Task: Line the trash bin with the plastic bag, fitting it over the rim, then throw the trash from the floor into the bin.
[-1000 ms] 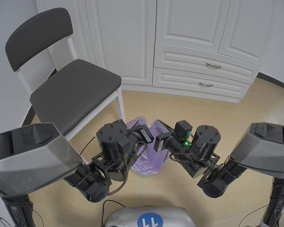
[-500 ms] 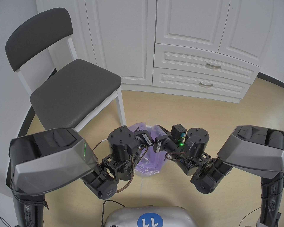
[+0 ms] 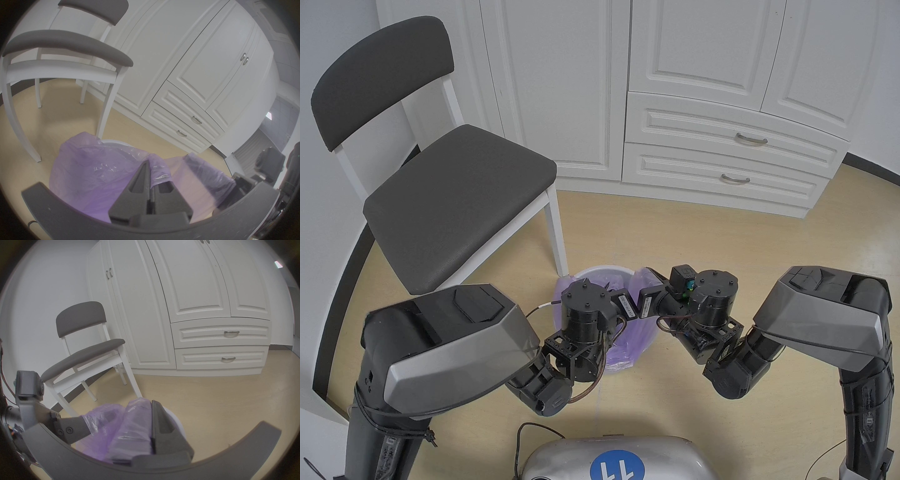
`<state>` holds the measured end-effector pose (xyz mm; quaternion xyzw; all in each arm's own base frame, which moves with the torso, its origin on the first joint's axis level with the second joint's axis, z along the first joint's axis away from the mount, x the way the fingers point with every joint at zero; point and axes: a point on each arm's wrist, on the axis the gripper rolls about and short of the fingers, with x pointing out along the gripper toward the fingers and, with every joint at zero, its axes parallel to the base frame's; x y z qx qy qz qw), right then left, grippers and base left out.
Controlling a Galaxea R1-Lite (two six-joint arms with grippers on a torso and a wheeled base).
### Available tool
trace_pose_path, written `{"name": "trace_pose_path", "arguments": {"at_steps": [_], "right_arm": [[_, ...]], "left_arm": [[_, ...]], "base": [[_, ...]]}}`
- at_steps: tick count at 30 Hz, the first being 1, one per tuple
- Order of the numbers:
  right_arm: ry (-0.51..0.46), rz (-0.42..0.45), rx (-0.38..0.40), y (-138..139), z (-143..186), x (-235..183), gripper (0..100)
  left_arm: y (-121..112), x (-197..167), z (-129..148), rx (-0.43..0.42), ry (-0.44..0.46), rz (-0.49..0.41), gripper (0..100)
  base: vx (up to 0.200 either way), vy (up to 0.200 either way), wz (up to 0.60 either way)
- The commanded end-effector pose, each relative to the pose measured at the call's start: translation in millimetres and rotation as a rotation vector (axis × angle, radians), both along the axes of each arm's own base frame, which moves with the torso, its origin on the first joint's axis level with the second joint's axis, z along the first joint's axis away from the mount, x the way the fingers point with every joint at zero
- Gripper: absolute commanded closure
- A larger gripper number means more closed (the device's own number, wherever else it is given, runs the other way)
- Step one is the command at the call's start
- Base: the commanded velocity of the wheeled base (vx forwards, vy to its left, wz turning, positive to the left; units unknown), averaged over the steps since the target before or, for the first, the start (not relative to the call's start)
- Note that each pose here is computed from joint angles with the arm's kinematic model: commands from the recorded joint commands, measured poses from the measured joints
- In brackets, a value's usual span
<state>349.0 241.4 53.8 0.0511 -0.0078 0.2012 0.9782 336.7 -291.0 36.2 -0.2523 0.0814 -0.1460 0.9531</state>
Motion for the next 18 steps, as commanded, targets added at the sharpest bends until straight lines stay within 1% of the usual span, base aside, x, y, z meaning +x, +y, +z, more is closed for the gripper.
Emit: {"name": "trace_pose_path", "arguments": {"at_steps": [1,5,7,12,15,18], "right_arm": [[-0.019,-0.016,0.014,-10,14,2,100],[-0.026,-0.019,0.019,-12,19,2,100],[-0.029,-0.024,0.021,-13,20,3,100],[-0.046,-0.048,0.028,-24,30,7,100],[-0.048,-0.051,0.027,-27,34,7,100],[-0.039,-0.055,0.021,-30,39,4,100]], "left_arm": [[-14,7,-7,-0.001,0.022,-0.01,100],[-23,14,-11,0.001,0.028,-0.014,100],[-26,15,-8,-0.006,0.023,-0.019,100],[-44,8,4,-0.01,0.019,-0.059,100],[-50,5,0,-0.002,0.028,-0.071,100],[-54,3,-4,-0.022,0.046,-0.075,100]], "base": [[0.0,0.0,0.0],[0.0,0.0,0.0],[0.0,0.0,0.0],[0.0,0.0,0.0],[0.0,0.0,0.0],[0.0,0.0,0.0]]}}
